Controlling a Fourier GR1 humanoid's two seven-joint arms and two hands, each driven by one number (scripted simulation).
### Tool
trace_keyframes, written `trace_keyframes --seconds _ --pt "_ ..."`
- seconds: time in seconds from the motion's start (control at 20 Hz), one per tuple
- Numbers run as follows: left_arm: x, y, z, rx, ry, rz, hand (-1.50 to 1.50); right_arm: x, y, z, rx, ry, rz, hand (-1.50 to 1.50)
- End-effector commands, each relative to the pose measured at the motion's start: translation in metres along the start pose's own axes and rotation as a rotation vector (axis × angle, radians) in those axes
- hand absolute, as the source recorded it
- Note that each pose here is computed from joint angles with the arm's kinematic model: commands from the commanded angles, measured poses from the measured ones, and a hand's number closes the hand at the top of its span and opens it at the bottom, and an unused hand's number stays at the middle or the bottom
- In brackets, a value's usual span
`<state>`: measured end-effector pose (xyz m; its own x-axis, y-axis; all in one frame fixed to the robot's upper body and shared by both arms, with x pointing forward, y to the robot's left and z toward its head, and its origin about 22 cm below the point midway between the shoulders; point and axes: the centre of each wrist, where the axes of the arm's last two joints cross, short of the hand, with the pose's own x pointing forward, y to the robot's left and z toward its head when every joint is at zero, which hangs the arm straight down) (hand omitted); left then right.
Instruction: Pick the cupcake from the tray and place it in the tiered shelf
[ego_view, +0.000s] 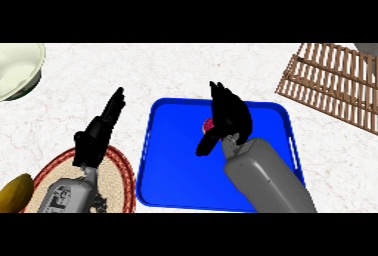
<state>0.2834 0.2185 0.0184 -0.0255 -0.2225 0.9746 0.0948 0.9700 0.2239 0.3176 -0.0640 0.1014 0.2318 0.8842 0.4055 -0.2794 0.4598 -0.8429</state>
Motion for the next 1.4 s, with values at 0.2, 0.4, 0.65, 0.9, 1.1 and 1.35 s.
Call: trace_keyframes --seconds 0.2,0.4,0.65,0.9,1.1,1.35 --pt "-0.009 -0.007 0.015 0.007 0.001 -0.041 0.0 -0.022 -0.004 0.004 0.019 0.041 0.014 -1.5" --pt "-0.013 -0.005 0.01 -0.013 0.008 -0.002 0.0 -0.012 0.022 -0.012 0.019 0.035 0.005 -1.5" --pt "-0.014 0.009 -0.007 0.005 0.0 -0.009 0.0 -0.018 0.022 -0.03 0.021 0.014 0.004 -1.5" --pt "0.002 0.007 0.002 -0.008 -0.004 -0.009 0.0 -0.019 0.025 -0.008 0.071 0.046 0.043 -1.5" --pt "-0.013 -0.006 -0.009 0.02 0.007 -0.018 0.0 -0.037 0.036 -0.017 0.109 -0.009 0.108 1.5" --pt "-0.025 -0.004 0.003 0.003 0.019 0.006 0.0 -0.04 0.03 -0.028 0.034 -0.031 0.135 1.5"
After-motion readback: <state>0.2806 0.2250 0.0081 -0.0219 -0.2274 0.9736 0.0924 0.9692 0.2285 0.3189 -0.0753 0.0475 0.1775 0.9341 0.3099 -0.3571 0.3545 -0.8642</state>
